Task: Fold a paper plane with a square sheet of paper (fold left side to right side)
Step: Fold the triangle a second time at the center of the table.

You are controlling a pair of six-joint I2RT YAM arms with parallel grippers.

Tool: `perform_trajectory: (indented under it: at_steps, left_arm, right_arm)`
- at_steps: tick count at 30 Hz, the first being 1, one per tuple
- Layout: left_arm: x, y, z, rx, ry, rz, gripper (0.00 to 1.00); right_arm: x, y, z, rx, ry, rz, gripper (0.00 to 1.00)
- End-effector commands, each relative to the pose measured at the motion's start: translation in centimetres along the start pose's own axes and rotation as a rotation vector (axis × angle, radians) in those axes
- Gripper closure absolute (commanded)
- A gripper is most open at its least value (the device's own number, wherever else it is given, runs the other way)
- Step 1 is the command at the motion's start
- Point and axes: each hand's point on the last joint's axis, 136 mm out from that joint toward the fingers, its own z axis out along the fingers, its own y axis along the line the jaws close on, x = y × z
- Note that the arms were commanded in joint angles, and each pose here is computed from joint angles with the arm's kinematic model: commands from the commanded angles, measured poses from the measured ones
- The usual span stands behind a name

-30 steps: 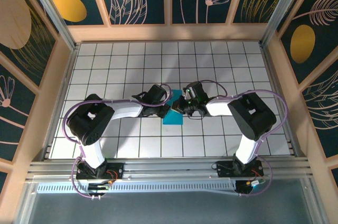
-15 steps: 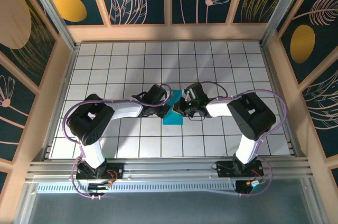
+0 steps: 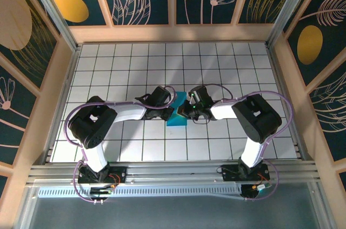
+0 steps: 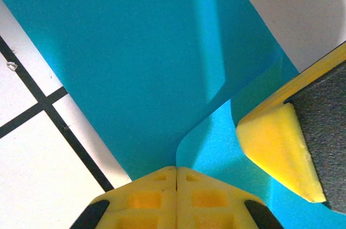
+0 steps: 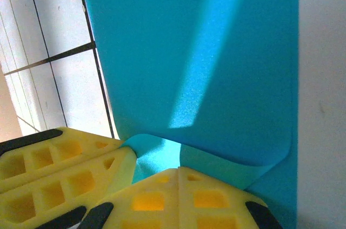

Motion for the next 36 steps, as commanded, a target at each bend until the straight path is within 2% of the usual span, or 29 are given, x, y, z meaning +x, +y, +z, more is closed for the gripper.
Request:
perform_trajectory:
  at_steps: [1,6,11,14,17,21,24,36]
  left_arm:
    - [-1.4,0.7,-1.2,-0.046,-0.024,-0.01,0.85]
    - [-4.5,1.2,-3.8,-0.111,-0.079,-0.026,0.7]
    - [-5.6,0.6,-6.5,-0.097,-0.113,-0.049,0.66]
    - [-5.3,-0.8,-7.8,-0.014,-0.111,-0.082,0.71]
    - [-4.1,-3.0,-8.6,0.12,-0.077,-0.155,0.83]
    - [-1.2,-5.6,-8.0,0.284,0.044,-0.291,0.94]
    - [0.7,-6.3,-6.7,0.334,0.131,-0.391,1.0]
    - [1.5,-6.1,-3.5,0.347,0.16,-0.49,1.0]
  right_arm:
    - [2.1,-4.3,0.4,0.137,0.052,0.031,1.0]
    - [2.2,-4.4,0.4,0.145,0.051,0.024,1.0]
    - [1.9,-4.0,0.2,0.14,0.041,0.014,1.0]
    - [1.9,-3.9,0.2,0.139,0.04,0.012,1.0]
    - [1.9,-3.8,0.3,0.136,0.04,0.009,1.0]
    - [2.0,-3.9,0.3,0.138,0.042,0.007,1.0]
    - [2.1,-3.9,0.3,0.139,0.045,0.008,1.0]
    - [2.1,-3.8,0.4,0.145,0.052,0.0,1.0]
